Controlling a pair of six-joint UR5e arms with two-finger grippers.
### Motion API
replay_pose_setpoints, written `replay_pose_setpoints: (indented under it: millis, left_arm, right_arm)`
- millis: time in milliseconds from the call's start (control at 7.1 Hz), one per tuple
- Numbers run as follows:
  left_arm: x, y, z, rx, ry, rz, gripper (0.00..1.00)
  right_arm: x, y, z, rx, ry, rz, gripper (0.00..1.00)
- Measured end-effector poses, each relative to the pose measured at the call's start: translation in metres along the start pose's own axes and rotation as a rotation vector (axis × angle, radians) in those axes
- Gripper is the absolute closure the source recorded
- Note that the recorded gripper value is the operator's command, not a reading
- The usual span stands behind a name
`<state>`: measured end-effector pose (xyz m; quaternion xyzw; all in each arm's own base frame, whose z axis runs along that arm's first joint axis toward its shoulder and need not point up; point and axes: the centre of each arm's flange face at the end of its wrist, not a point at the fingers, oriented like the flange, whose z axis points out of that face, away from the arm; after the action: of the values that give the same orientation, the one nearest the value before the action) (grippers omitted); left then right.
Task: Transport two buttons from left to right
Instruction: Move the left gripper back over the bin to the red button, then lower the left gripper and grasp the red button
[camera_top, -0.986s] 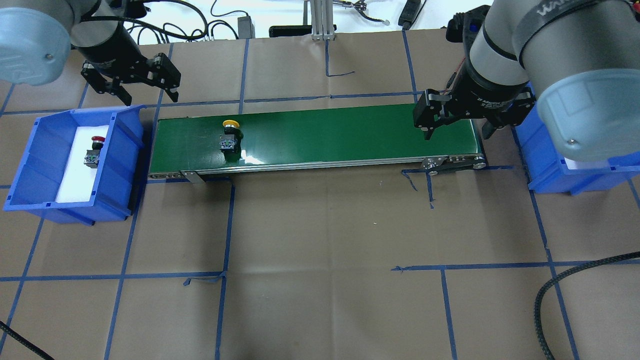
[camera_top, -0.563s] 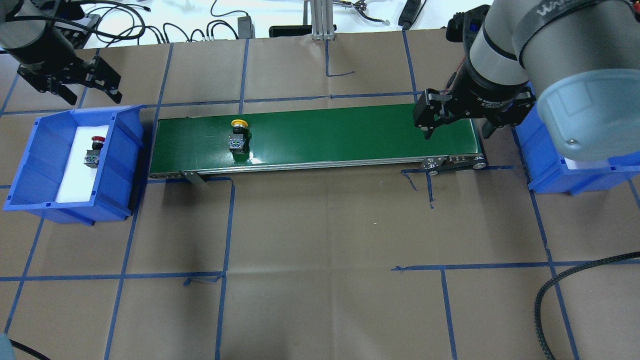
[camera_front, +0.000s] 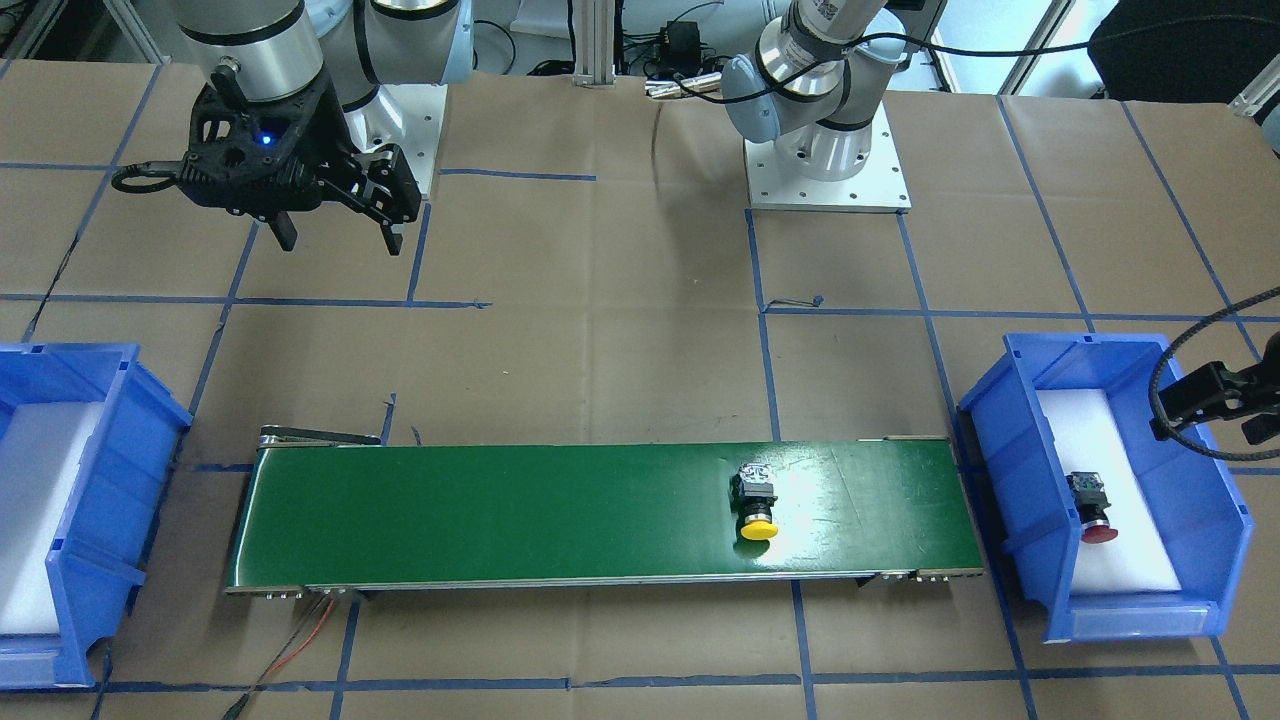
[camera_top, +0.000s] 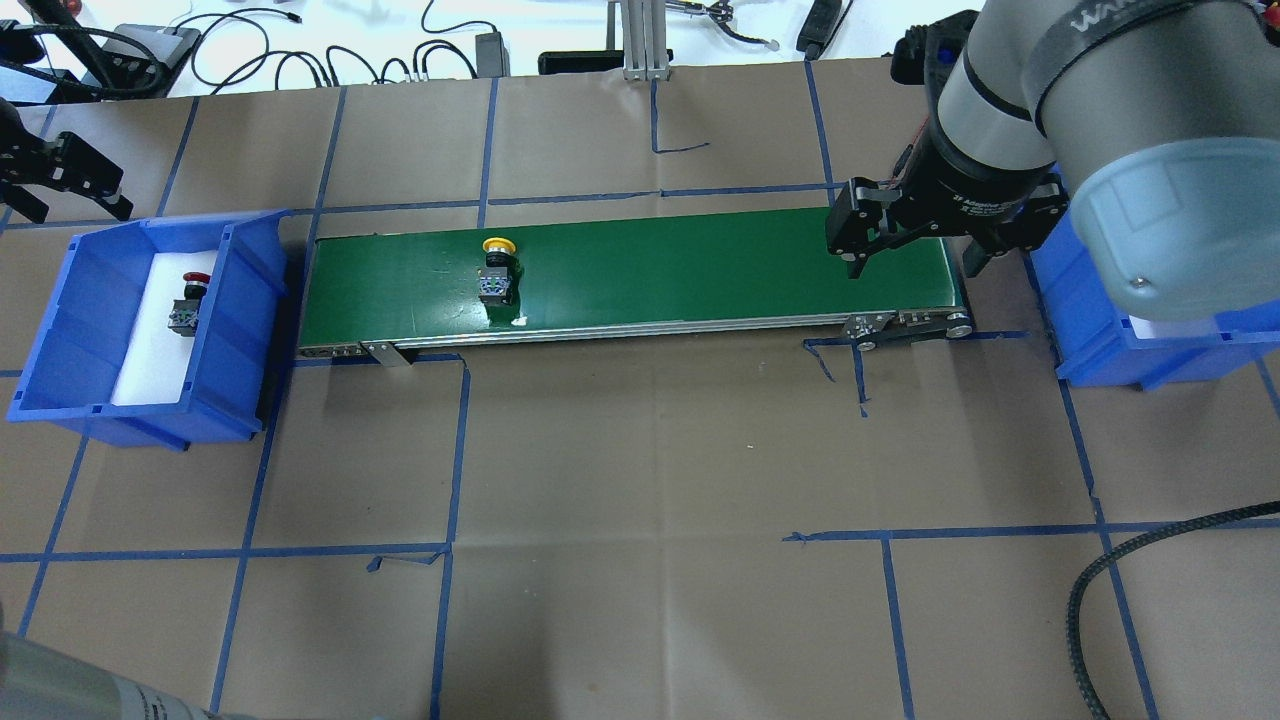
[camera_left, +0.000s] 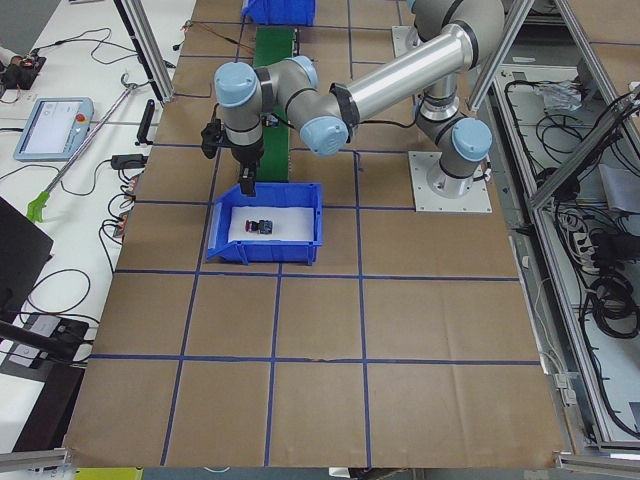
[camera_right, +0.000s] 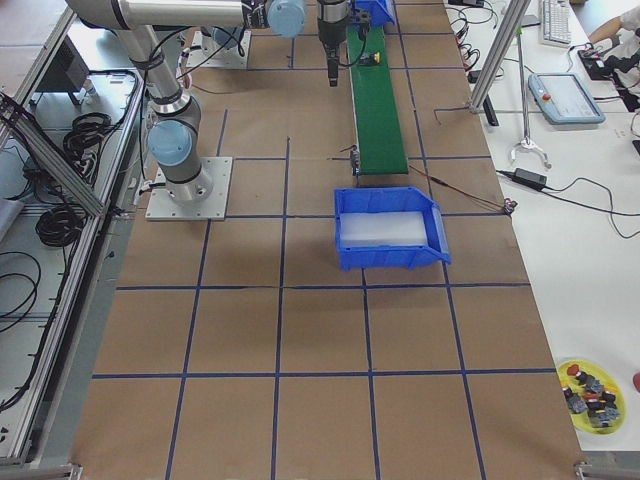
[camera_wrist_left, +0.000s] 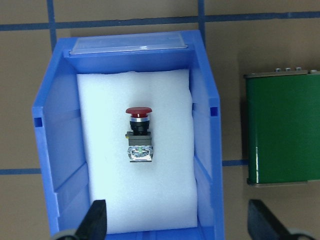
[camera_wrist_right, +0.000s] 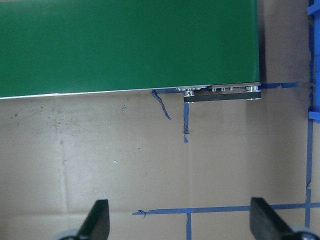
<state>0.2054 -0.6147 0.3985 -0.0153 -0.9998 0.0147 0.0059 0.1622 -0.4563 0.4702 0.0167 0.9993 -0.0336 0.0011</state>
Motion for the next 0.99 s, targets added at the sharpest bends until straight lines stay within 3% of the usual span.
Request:
replay_pose_setpoints:
  millis: [563,986]
  left_arm:
    - [-0.014,-0.021,0.071,0.030,-0.011,-0.003,0.01]
    - [-0.011,-0.017,0.138,0.060,-0.028,-0.001,0.01]
  right_arm:
    - [0.000,0.000,0.000,0.000,0.000,-0.001,0.00]
    - [0.000,0.000,0.000,-0.002,0.000,-0.002,0.00]
